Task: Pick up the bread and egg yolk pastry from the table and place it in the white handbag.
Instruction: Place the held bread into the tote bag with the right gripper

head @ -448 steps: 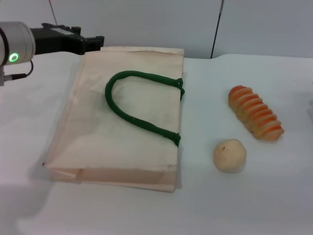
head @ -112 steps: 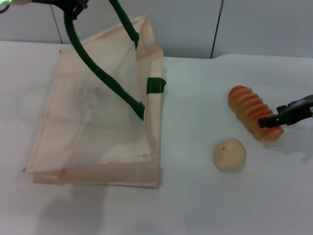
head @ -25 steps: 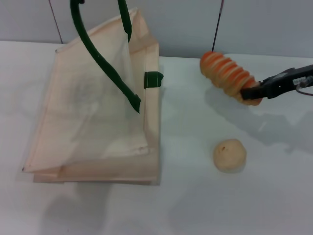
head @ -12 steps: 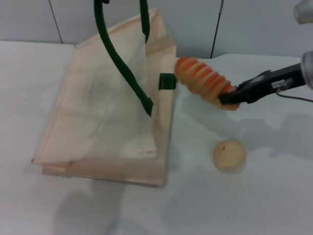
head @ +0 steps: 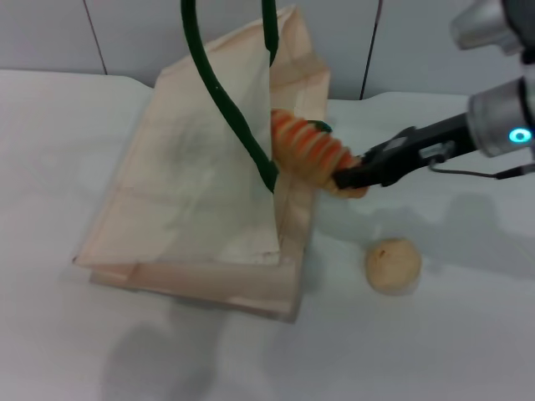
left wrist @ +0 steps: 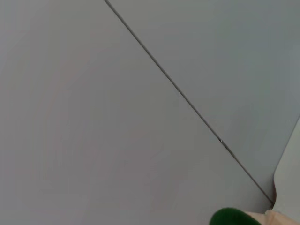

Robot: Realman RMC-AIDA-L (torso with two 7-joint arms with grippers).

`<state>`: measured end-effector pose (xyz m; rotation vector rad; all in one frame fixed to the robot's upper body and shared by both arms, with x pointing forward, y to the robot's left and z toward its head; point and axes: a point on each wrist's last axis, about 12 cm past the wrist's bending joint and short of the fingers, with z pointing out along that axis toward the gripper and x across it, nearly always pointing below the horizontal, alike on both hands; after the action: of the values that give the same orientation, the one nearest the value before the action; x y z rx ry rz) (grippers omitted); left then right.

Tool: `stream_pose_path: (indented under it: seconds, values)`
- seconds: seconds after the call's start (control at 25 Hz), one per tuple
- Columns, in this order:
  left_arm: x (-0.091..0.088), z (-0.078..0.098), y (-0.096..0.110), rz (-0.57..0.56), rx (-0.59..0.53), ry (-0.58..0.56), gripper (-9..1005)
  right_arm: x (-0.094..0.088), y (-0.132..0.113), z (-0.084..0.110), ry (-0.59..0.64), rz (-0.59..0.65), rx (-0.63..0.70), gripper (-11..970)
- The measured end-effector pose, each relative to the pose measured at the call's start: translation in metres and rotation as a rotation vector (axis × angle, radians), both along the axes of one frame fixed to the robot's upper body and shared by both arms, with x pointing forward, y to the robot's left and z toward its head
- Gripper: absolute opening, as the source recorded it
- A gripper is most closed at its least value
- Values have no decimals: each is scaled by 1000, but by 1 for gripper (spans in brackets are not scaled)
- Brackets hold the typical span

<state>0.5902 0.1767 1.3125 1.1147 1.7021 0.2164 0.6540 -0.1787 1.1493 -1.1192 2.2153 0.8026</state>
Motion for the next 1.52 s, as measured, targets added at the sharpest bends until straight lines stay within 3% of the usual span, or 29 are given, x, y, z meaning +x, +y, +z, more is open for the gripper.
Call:
stream_pose_path:
  seconds: [0.6,1.04,1.52]
  values:
    - [-1,-4,-31,-84,10,-11,130,4,51,-8,-64,71,-3,327]
    - [0,-1,-46,-118,8,-19,130,8,75,-6,-115,91,-18,306]
    - [-2,1,-56,-148,5,-36,130,4,98,-19,-165,86,-87,289]
